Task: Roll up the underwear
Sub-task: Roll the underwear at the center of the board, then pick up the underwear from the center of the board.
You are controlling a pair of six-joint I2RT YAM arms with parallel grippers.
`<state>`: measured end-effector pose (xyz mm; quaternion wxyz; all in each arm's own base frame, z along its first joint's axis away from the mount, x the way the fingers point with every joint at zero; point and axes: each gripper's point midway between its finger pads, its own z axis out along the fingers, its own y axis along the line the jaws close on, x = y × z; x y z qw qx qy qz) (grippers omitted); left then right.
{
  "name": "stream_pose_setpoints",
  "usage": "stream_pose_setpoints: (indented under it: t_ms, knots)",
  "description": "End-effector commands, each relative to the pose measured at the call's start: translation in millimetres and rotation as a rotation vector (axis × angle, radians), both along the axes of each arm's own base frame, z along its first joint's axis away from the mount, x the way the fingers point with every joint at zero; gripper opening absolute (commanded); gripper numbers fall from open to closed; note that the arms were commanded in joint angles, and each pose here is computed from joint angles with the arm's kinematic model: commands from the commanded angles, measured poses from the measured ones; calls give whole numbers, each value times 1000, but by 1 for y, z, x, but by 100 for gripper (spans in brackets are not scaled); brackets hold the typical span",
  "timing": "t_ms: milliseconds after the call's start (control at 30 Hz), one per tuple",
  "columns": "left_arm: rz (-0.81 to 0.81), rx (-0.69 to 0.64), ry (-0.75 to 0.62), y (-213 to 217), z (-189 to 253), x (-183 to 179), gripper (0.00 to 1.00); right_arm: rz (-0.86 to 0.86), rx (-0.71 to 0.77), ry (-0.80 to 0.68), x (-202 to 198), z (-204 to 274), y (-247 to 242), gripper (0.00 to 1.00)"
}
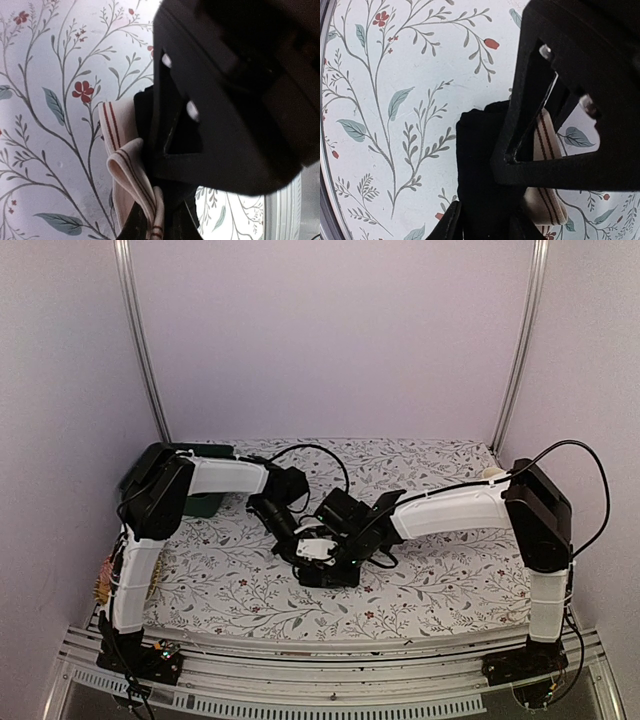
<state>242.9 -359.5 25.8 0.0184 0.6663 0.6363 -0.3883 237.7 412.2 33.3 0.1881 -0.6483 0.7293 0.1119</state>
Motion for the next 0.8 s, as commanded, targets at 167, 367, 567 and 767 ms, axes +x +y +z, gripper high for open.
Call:
stream_pose_setpoints:
  t_ms: [167, 367, 567, 767]
  knots:
    - [-40, 41, 10, 0, 7, -26, 0, -284, 100, -141, 47, 47, -49, 64]
    - [157, -22, -77, 11, 54, 19, 0, -400, 224, -236, 43, 94, -77, 99]
    - [460, -81, -219, 52, 123, 90, 0, -581, 303, -339, 54, 123, -104, 99]
    - [816, -63, -346, 164, 172, 175, 0, -755, 245, -273, 66, 93, -106, 99]
